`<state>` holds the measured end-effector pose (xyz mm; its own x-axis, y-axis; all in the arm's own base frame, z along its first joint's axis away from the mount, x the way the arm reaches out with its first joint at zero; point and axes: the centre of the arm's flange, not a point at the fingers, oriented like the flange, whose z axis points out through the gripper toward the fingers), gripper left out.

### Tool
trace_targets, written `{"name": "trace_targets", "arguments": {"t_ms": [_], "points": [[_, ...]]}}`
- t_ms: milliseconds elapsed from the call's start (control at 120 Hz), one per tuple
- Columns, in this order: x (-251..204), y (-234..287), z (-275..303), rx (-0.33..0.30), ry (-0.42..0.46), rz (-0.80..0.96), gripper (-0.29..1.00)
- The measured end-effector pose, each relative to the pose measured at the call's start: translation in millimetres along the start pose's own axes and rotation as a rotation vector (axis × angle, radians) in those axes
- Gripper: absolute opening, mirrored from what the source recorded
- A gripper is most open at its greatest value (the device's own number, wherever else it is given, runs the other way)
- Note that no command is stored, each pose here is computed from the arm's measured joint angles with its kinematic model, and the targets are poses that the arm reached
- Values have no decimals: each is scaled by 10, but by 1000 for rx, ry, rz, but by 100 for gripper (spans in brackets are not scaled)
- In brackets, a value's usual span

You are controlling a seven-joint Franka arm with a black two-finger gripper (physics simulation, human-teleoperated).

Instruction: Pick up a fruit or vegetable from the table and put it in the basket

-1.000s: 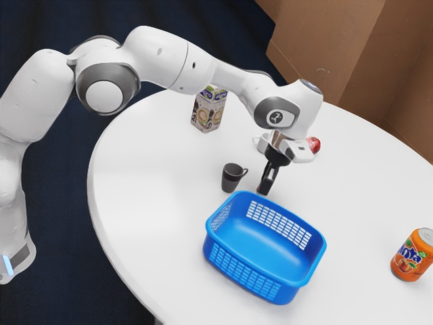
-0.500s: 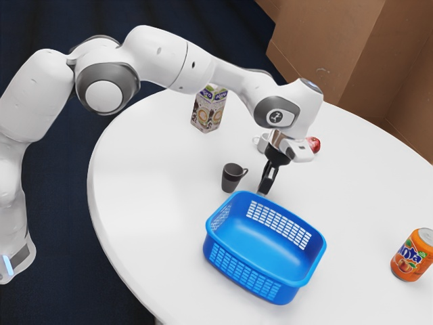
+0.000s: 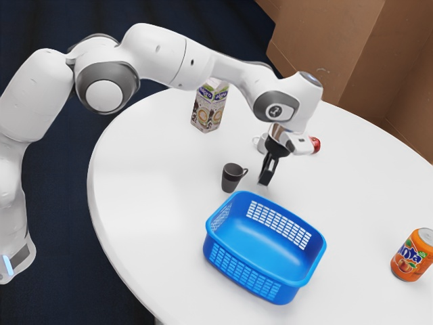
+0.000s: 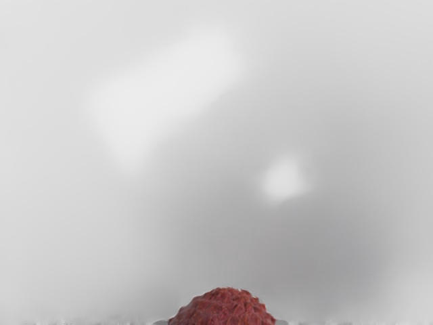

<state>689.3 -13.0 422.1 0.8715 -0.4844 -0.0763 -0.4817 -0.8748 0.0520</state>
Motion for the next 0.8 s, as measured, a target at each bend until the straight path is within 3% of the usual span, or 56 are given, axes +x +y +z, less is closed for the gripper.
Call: {"name": "trace_targets", "arguments": {"t_ms": [342, 800], "points": [[28, -63, -120, 58, 28, -3, 14], [110, -50, -654, 123, 154, -9, 14]]}}
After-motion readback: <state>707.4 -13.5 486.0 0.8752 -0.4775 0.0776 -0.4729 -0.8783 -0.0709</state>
